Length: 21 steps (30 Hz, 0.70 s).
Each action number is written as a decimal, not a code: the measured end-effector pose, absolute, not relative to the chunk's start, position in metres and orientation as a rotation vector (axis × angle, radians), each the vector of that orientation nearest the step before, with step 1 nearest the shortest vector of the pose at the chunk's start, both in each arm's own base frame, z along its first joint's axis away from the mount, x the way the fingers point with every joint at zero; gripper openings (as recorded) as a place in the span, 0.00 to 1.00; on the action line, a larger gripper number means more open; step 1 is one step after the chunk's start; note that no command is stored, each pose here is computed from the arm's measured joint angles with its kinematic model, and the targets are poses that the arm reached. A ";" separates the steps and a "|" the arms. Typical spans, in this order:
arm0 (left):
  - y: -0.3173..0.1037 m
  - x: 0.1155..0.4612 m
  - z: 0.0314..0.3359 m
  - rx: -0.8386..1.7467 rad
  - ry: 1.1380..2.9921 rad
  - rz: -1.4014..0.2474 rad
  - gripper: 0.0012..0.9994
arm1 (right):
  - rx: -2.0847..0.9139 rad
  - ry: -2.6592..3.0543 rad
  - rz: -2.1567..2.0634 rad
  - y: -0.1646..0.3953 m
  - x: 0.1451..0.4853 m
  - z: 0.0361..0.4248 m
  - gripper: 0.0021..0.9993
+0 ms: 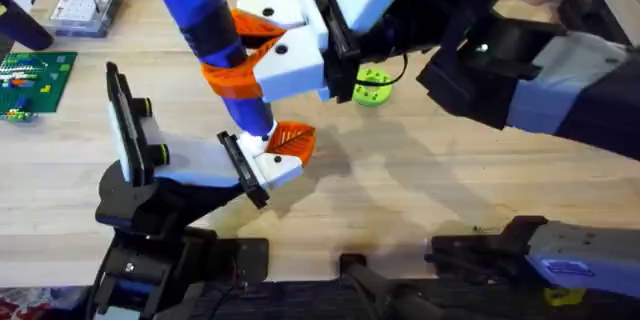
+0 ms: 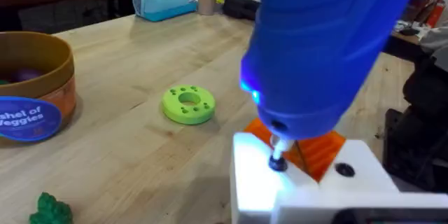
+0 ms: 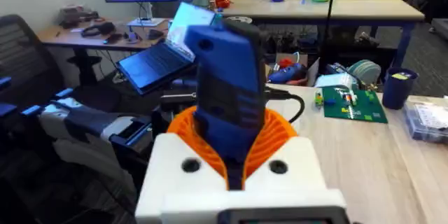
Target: Pick up the gripper from the table and insert it into the empty holder that is missing its gripper. Then pick up a screw, insert it into the mounting hole, and use the screwdriver to tighten it. Finally, clean up the table by picking up the vegetable and placing it into the bucket.
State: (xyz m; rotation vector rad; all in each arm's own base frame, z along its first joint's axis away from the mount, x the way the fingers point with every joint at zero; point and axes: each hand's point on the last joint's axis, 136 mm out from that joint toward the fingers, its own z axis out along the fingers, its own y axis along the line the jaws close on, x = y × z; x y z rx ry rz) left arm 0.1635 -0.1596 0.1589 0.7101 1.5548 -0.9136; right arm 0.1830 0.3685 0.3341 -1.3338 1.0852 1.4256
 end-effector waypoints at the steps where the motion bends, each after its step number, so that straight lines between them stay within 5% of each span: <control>1: -0.160 0.163 0.159 0.710 1.555 -0.914 0.01 | -1.334 1.085 1.426 0.369 0.183 0.334 0.06; 21: -0.160 0.163 0.159 0.711 1.554 -0.913 0.01 | -1.337 1.099 1.434 0.370 0.181 0.332 0.06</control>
